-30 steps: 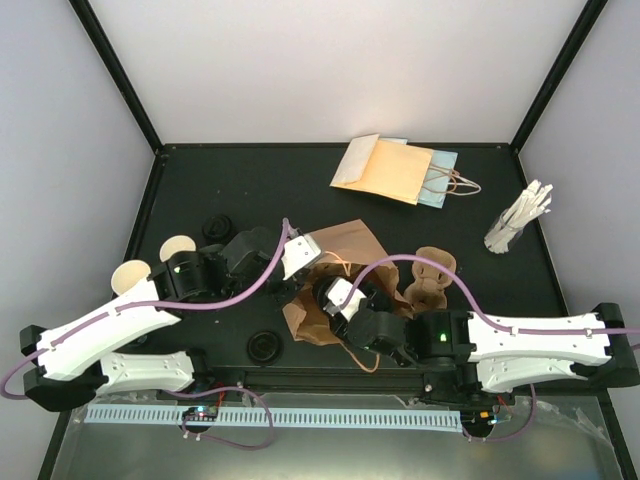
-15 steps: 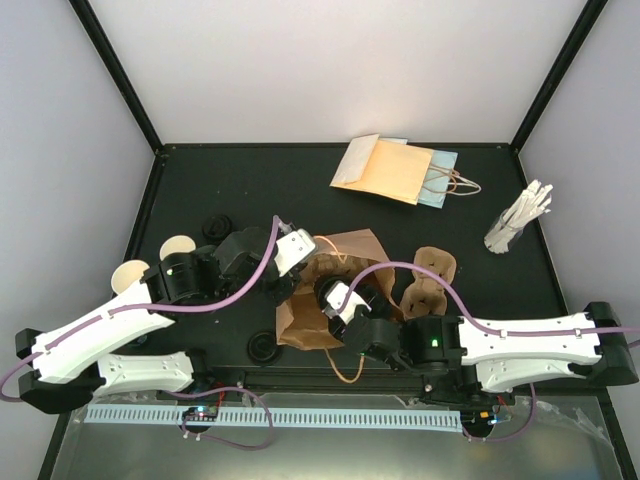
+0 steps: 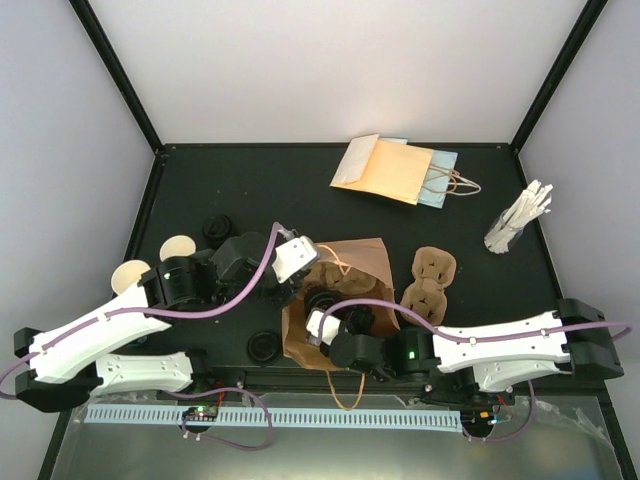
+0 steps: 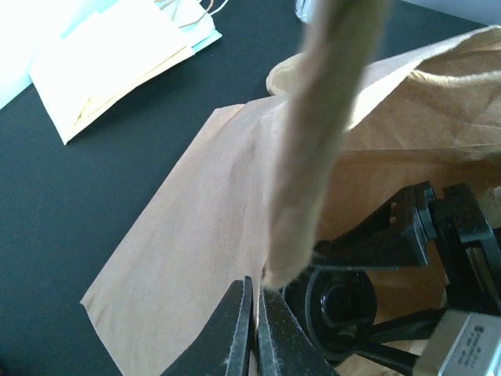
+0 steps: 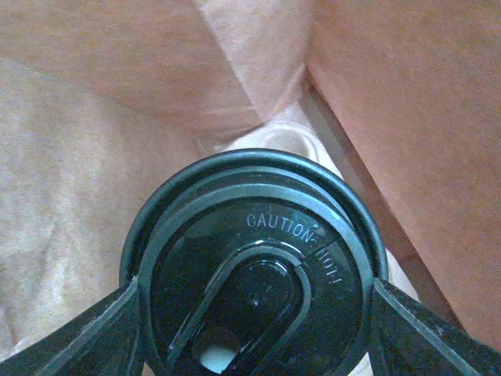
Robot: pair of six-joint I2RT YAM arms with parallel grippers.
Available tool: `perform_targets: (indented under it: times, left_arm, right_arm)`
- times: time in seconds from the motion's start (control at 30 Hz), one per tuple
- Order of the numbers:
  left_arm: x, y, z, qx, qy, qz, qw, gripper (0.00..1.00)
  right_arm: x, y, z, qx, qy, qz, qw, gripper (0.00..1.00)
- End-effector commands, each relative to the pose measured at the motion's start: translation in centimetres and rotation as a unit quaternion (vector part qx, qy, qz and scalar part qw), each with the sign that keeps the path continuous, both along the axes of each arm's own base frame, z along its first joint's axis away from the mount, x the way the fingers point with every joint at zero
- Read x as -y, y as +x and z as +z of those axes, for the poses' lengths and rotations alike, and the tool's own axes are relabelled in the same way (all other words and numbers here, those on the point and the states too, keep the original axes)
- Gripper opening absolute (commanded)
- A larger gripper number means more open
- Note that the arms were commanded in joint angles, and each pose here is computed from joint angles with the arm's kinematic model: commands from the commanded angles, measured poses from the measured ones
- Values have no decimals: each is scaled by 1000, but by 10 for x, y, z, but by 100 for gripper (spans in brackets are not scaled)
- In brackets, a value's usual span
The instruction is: Pack the takeout coffee
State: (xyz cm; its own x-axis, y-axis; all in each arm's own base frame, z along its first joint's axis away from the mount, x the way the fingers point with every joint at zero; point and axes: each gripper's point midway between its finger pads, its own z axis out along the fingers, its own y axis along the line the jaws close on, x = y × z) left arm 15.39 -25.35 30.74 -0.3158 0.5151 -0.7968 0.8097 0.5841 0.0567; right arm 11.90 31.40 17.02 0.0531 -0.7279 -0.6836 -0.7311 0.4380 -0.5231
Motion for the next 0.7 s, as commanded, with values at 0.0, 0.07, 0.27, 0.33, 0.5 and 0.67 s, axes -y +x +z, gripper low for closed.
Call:
perform_targets:
  times: [0.0,0.07,0.27,0.33,0.5,0.67]
  left_arm:
    - [2,-5,17,18,-31,-16,999,2]
    - [3,-8,18,17,-33,-21,999,2]
    - [5,-15,10,3,-30,-36,999,2]
    - [7,-17,7,-2,-28,-39,999,2]
    - [10,-22,3,-9,-25,-45,999,2]
    - [12,-25,2,-11,-27,-46,999,2]
  right_arm:
    - [-11,-7,2,50,-13,37,998,50]
    - [-11,-8,-5,53,-27,42,997,49]
    - [-8,3,-3,97,-43,22,994,44]
    - [-9,4,1,102,-36,20,994,44]
    - [-10,12,6,84,-20,11,996,43]
    - [-13,16,3,74,-22,8,997,42]
